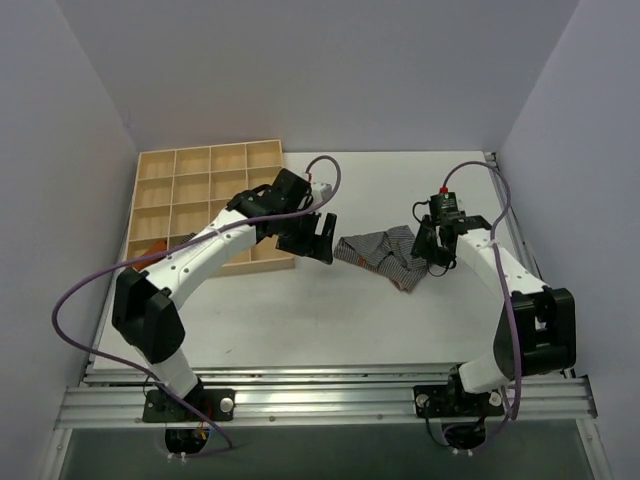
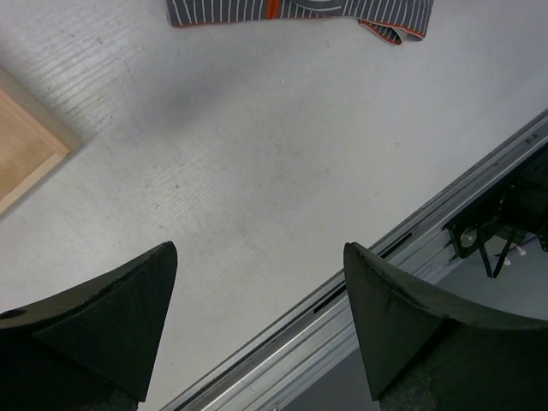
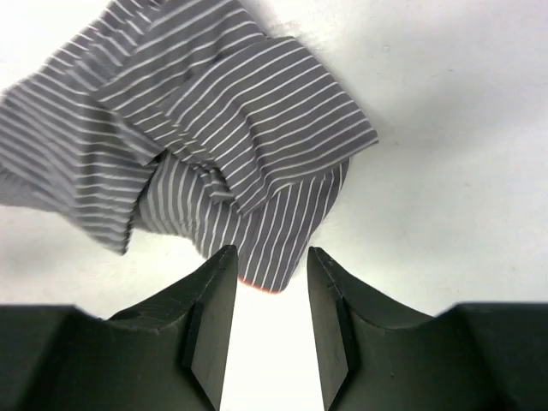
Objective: Roll the underwear
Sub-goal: Move the underwear to the center of the board, then flatten the underwear
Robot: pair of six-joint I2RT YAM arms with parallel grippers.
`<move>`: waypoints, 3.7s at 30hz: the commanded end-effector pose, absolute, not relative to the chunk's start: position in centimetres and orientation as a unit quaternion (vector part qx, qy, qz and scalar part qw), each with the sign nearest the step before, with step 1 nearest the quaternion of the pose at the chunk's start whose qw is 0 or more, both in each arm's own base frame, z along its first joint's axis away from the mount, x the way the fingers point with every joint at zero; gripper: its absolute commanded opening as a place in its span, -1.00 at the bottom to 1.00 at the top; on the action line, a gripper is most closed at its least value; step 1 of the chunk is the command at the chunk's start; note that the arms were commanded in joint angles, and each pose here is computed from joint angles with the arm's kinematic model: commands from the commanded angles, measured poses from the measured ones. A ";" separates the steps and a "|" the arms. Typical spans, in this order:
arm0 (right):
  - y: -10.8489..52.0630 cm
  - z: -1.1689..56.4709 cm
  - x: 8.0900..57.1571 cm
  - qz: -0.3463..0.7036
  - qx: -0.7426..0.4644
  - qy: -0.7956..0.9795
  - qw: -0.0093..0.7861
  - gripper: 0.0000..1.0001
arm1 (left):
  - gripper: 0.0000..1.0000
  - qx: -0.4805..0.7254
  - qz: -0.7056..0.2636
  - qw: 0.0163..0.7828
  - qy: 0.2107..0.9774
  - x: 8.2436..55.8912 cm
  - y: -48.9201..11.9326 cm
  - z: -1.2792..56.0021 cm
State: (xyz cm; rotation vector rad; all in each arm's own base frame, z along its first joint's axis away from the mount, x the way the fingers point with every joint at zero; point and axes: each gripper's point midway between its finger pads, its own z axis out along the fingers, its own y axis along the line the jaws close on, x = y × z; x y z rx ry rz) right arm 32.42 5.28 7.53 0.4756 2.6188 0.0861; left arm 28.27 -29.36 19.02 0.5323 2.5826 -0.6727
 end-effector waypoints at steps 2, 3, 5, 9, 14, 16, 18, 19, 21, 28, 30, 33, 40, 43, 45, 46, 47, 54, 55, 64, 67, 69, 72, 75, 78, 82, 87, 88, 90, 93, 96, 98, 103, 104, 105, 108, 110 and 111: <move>4.8 10.0 30.2 0.033 0.186 0.951 0.244 -0.27 | 0.73 0.214 -0.254 0.241 0.912 31.8 -32.3 18.8; 5.8 10.4 30.0 0.060 0.189 0.951 0.239 -0.26 | 0.73 0.213 -0.248 0.242 0.914 32.4 -32.5 18.2; 6.4 11.0 29.4 0.075 0.191 0.948 0.245 -0.26 | 0.72 0.223 -0.250 0.236 0.912 33.7 -33.6 17.0; 6.8 11.8 28.2 0.095 0.200 0.940 0.260 -0.26 | 0.66 0.237 -0.248 0.213 0.915 35.9 -35.3 13.8; 7.0 12.6 26.7 0.113 0.205 0.934 0.271 -0.25 | 0.55 0.208 -0.261 0.188 0.924 37.8 -35.4 11.0; 7.1 12.0 25.9 0.117 0.207 0.934 0.267 -0.25 | 0.48 0.196 -0.285 0.181 0.921 38.3 -35.8 10.1; 7.2 11.4 25.4 0.120 0.211 0.934 0.264 -0.25 | 0.48 0.190 -0.297 0.185 0.917 39.1 -35.8 9.7; 7.1 10.8 24.9 0.119 0.213 0.935 0.258 -0.25 | 0.47 0.190 -0.299 0.184 0.917 39.3 -36.0 9.3; 6.9 10.2 24.3 0.115 0.223 0.934 0.254 -0.27 | 0.47 0.191 -0.308 0.183 0.914 39.7 -36.4 8.8; 7.3 9.4 23.1 0.131 0.219 0.934 0.248 -0.27 | 0.43 0.180 -0.325 0.169 0.913 40.4 -37.7 6.2; 7.3 8.9 23.0 0.128 0.216 0.937 0.243 -0.27 | 0.39 0.173 -0.330 0.160 0.914 40.5 -38.1 5.2; 7.0 8.5 23.3 0.118 0.229 0.934 0.246 -0.26 | 0.29 0.162 -0.334 0.152 0.916 40.5 -38.5 4.3; 7.6 4.6 24.6 0.134 0.297 0.912 0.249 -0.24 | -0.37 0.149 -0.347 0.136 0.916 39.7 -38.7 3.9; 7.9 3.1 25.9 0.133 0.296 0.912 0.250 -0.14 | -0.76 0.145 -0.352 0.127 0.916 39.3 -38.4 4.0; 7.6 1.7 26.3 0.112 0.294 0.918 0.240 -0.12 | -0.88 0.143 -0.359 0.119 0.915 38.9 -38.4 4.2; 7.6 1.6 26.7 0.107 0.291 0.920 0.241 -0.12 | -0.95 0.142 -0.359 0.117 0.915 38.8 -38.3 4.2; 7.7 1.3 27.1 0.104 0.287 0.920 0.244 -0.12 | -0.95 0.141 -0.360 0.114 0.915 38.7 -38.3 4.2; 5.9 0.0 28.1 0.047 0.285 0.922 0.257 -0.17 | -0.95 0.142 -0.357 0.109 0.917 38.3 -37.8 5.1; 5.8 0.2 28.6 0.047 0.282 0.920 0.268 -0.21 | -0.95 0.142 -0.355 0.111 0.917 38.4 -37.7 5.2; 4.2 3.6 31.8 0.002 0.255 0.913 0.319 -1.00 | -0.95 0.122 -0.337 0.145 0.922 40.8 -36.0 9.7; 2.7 7.7 33.4 -0.040 0.252 0.903 0.345 -1.00 | -0.95 0.126 -0.333 0.153 0.922 41.3 -35.8 12.4; 2.3 9.5 33.8 -0.057 0.240 0.904 0.348 -1.00 | -0.95 0.117 -0.342 0.177 0.915 41.9 -35.8 15.0; 2.7 12.6 34.8 -0.061 0.221 0.907 0.353 -1.00 | -0.95 0.095 -0.372 0.203 0.901 42.3 -35.8 18.8; 3.5 13.9 33.6 -0.075 0.201 0.919 0.331 -1.00 | -0.95 0.079 -0.383 0.211 0.896 41.7 -35.7 21.1; 4.7 13.9 30.9 -0.094 0.186 0.931 0.301 -1.00 | -0.95 0.056 -0.375 0.194 0.905 40.3 -34.8 20.9; 5.2 11.0 28.4 -0.103 0.171 0.944 0.264 -1.00 | -0.95 0.045 -0.307 0.157 0.938 38.1 -31.9 17.1; 9.2 9.1 33.1 -0.038 0.066 0.963 0.259 -1.00 | -0.95 0.031 -0.250 0.123 0.960 38.5 -29.7 12.7; 10.2 10.2 35.0 -0.022 0.050 0.959 0.276 -1.00 | -0.95 0.025 -0.248 0.120 0.961 38.7 -29.6 12.3; 10.9 9.0 37.0 -0.019 0.015 0.964 0.265 -1.00 | -0.95 0.013 -0.243 0.112 0.963 39.4 -29.2 11.3; 11.9 8.0 39.7 0.013 -0.007 0.969 0.246 -0.77 | -0.95 0.004 -0.240 0.115 0.964 40.5 -29.3 11.1; 12.7 7.3 40.4 0.037 -0.015 0.972 0.230 -0.49 | -0.95 -0.011 -0.243 0.115 0.963 41.6 -29.5 10.8; 13.4 7.6 40.0 0.052 -0.025 0.971 0.232 -0.34 | -0.95 -0.026 -0.247 0.109 0.963 42.2 -29.7 10.1; 14.6 7.2 38.1 0.091 -0.012 0.968 0.234 -0.36 | -0.95 -0.049 -0.258 0.104 0.959 43.5 -29.8 9.5; 14.8 7.3 37.9 0.098 -0.010 0.966 0.239 -0.37 | -0.95 -0.050 -0.257 0.101 0.960 43.6 -29.9 9.2; 14.8 6.5 37.1 0.098 -0.007 0.968 0.232 -0.38 | -0.95 -0.047 -0.259 0.106 0.959 44.0 -30.0 9.6; 15.8 6.0 36.8 0.120 0.004 0.965 0.232 -0.44 | -0.95 -0.045 -0.259 0.104 0.959 44.2 -29.9 9.4; 16.0 5.6 37.0 0.119 0.019 0.966 0.228 -0.45 | -0.95 -0.046 -0.258 0.102 0.960 44.4 -29.7 9.1; 16.0 5.4 37.2 0.115 0.024 0.966 0.229 -0.46 | -0.95 -0.047 -0.259 0.101 0.960 44.4 -29.7 9.0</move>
